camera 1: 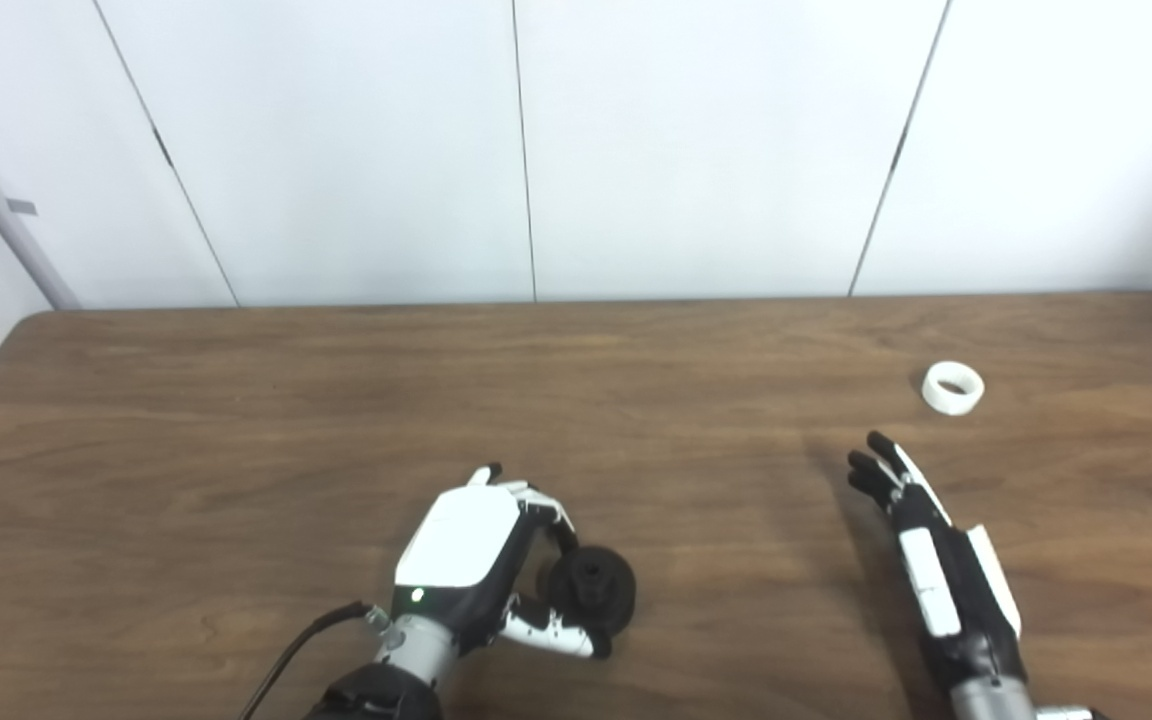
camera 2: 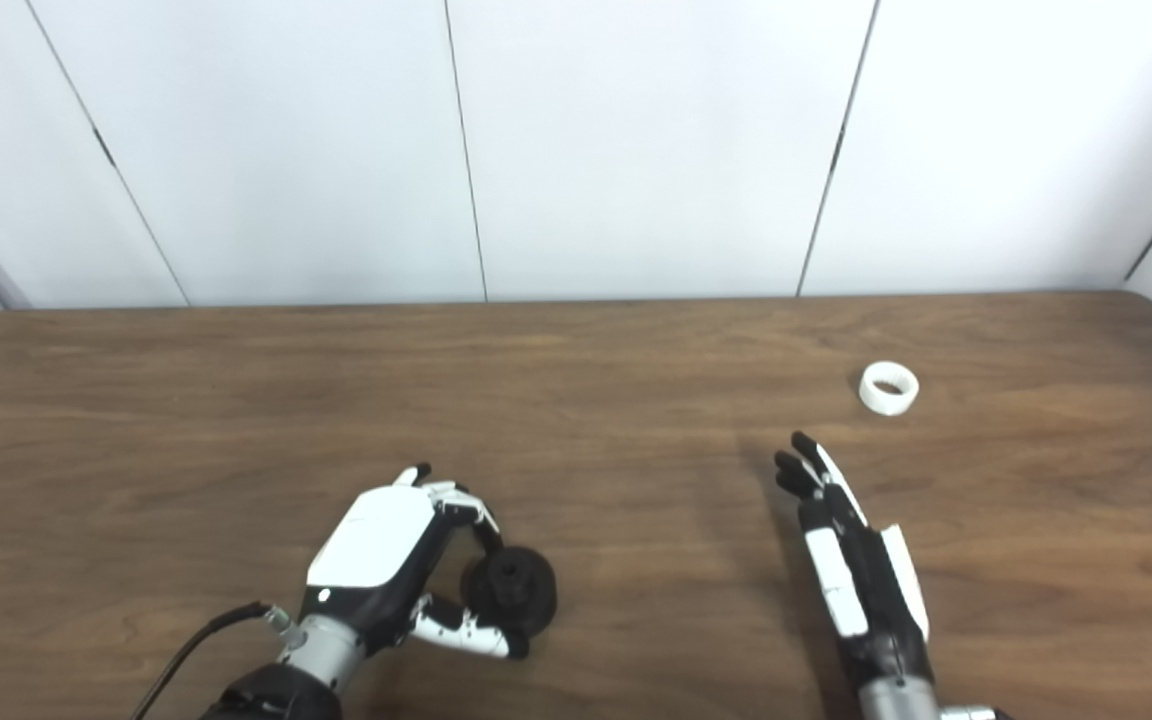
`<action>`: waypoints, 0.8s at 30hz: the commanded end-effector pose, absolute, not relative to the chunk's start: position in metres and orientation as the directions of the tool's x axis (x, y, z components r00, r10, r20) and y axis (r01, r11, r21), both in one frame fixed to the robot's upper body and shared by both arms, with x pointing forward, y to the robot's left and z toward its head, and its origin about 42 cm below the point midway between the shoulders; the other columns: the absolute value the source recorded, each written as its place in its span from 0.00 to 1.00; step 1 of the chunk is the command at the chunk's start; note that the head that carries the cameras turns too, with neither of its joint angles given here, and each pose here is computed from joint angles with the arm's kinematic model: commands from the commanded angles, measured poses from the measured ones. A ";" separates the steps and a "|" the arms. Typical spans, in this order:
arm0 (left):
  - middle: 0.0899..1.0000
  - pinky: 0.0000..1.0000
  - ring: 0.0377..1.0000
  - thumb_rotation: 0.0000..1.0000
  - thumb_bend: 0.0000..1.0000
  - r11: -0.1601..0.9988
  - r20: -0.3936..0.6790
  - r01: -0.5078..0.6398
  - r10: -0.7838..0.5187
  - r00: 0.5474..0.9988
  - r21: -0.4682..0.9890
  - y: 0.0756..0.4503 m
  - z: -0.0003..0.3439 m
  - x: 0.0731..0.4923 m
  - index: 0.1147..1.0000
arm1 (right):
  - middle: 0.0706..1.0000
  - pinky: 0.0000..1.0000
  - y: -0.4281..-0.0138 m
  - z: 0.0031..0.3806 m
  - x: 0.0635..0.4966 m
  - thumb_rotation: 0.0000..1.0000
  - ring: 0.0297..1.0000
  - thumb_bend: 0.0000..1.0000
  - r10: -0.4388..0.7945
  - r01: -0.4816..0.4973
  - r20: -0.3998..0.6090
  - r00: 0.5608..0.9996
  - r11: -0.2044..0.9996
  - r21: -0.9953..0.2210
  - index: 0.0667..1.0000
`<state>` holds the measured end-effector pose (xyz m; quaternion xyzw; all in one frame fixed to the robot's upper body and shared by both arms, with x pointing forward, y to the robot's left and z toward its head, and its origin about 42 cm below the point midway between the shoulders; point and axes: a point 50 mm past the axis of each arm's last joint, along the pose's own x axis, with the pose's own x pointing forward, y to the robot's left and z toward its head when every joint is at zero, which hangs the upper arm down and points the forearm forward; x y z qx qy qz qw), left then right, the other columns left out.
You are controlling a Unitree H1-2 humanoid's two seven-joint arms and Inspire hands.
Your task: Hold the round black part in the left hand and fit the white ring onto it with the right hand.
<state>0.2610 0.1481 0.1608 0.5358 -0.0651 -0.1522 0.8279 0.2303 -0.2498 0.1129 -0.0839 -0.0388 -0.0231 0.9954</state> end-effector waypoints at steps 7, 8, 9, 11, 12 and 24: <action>0.73 1.00 0.86 0.05 0.52 0.343 -0.076 0.187 -0.314 0.947 0.920 0.148 0.146 0.256 0.41 | 0.88 1.00 -0.239 0.109 0.216 1.00 0.88 0.63 -0.056 0.061 0.050 0.997 0.992 -0.111 0.92; 0.73 1.00 0.86 0.05 0.52 0.347 -0.076 0.188 -0.312 0.947 0.919 0.148 0.145 0.255 0.41 | 0.88 1.00 -0.239 0.109 0.215 1.00 0.89 0.63 -0.056 0.061 0.049 0.997 0.992 -0.115 0.92; 0.73 1.00 0.86 0.05 0.52 0.350 -0.074 0.187 -0.312 0.947 0.918 0.148 0.144 0.255 0.41 | 0.88 1.00 -0.239 0.110 0.215 1.00 0.89 0.63 -0.056 0.061 0.047 0.997 0.991 -0.115 0.92; 0.73 1.00 0.86 0.05 0.52 0.355 -0.070 0.185 -0.311 0.948 0.916 0.148 0.142 0.254 0.41 | 0.88 1.00 -0.240 0.112 0.215 1.00 0.89 0.63 -0.056 0.062 0.047 0.997 0.991 -0.116 0.92; 0.73 1.00 0.86 0.05 0.52 0.358 -0.070 0.185 -0.309 0.948 0.915 0.148 0.141 0.253 0.41 | 0.88 1.00 -0.240 0.113 0.214 1.00 0.89 0.62 -0.056 0.061 0.047 0.997 0.991 -0.119 0.92; 0.73 1.00 0.86 0.05 0.52 0.378 -0.076 0.192 -0.301 0.950 0.906 0.151 0.138 0.251 0.41 | 0.89 1.00 -0.245 0.139 0.218 0.99 0.89 0.56 -0.041 0.055 0.103 0.994 0.989 -0.140 0.92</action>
